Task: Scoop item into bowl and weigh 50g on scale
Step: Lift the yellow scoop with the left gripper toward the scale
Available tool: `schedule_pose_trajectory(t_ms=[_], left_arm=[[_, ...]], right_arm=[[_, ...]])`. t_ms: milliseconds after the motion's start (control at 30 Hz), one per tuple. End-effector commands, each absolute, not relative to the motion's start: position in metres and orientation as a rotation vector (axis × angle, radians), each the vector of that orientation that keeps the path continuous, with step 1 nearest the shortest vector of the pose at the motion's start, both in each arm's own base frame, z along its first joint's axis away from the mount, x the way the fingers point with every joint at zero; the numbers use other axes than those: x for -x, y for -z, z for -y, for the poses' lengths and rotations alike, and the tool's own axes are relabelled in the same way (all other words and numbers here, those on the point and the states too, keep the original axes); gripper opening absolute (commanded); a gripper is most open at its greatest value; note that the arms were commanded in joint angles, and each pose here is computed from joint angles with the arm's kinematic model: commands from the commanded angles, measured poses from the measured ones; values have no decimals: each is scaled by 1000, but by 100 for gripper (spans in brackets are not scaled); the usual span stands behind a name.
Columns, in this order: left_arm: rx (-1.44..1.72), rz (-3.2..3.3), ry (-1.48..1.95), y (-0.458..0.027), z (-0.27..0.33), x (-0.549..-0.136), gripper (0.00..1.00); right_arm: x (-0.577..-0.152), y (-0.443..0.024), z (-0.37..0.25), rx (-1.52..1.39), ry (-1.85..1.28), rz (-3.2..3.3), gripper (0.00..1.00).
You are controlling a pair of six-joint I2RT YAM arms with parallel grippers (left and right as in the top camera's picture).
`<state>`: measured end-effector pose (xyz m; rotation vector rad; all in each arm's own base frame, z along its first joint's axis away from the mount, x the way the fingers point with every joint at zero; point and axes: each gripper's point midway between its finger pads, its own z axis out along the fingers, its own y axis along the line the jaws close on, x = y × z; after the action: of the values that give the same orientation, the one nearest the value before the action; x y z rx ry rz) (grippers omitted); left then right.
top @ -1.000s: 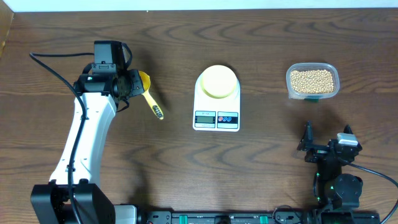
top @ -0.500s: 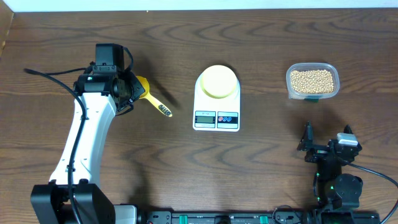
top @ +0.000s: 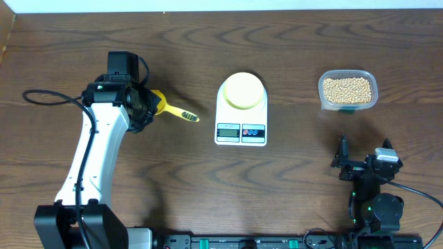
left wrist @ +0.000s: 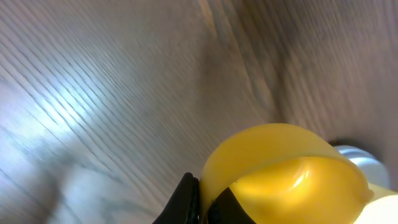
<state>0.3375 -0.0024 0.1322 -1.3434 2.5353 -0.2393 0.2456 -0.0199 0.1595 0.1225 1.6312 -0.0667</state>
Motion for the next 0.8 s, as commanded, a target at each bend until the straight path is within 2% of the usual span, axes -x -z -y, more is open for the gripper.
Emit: schedule_pose_trajectory(t_ms=[0, 467, 667, 767], left_arm=[[1499, -2478, 388, -140, 16, -338, 8], [1533, -2516, 479, -140, 30, -332, 8], [1538, -2529, 521, -141, 36, -331, 8], [1539, -2530, 521, -141, 36, -331, 8]], right_arm=[[-246, -159, 17, -104, 66, -1633, 99], [-246, -161, 14, -90, 47, -1624, 99], [-246, -183, -22, -67, -262, -1542, 99], [-243, -198, -31, -155, -453, -1488, 99]])
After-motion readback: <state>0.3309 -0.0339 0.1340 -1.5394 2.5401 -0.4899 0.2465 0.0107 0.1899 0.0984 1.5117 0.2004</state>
